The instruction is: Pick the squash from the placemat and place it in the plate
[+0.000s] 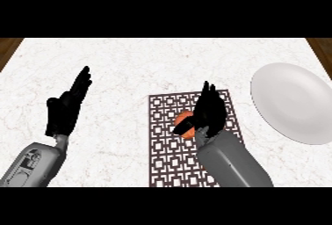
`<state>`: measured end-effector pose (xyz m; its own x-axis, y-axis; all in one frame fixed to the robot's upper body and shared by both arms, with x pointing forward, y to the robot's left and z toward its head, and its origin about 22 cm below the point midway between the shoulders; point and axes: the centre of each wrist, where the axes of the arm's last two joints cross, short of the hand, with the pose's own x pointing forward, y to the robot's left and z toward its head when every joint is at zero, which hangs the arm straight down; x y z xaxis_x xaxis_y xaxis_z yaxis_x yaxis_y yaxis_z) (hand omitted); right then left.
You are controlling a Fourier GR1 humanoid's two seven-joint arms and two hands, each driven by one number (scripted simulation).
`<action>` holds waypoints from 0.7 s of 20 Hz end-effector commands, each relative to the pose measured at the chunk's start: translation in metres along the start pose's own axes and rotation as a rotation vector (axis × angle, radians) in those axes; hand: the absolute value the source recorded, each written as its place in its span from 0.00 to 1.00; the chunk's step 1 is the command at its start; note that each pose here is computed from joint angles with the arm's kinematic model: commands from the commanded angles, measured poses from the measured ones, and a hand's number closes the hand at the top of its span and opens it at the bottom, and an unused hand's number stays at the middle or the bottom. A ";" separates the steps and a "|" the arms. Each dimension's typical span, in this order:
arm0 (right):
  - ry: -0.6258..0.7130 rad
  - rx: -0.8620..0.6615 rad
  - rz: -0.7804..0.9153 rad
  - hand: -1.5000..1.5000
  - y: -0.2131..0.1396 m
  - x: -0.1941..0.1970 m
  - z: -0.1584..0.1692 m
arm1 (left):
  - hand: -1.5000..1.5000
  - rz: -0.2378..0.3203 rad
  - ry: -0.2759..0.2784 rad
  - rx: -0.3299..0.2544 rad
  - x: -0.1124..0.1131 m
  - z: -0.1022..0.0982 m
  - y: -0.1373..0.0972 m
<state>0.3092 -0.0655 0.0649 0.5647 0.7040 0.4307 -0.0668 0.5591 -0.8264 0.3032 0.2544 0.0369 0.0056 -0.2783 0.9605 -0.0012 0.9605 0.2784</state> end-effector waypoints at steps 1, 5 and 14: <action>0.220 0.027 0.037 0.00 -0.007 0.013 0.001 | 0.50 0.000 0.007 0.001 -0.003 0.000 -0.007; 0.257 0.066 0.049 0.00 0.015 -0.016 -0.005 | 0.50 0.002 -0.003 0.006 -0.008 0.000 0.010; 0.278 0.081 0.055 0.00 0.019 -0.003 -0.004 | 0.50 0.015 -0.006 0.006 -0.005 -0.010 0.001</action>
<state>0.3050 -0.0698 0.0381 0.6129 0.7000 0.3665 -0.1609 0.5647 -0.8094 0.3039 0.2540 0.0343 -0.0001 -0.2731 0.9620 0.0048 0.9620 0.2731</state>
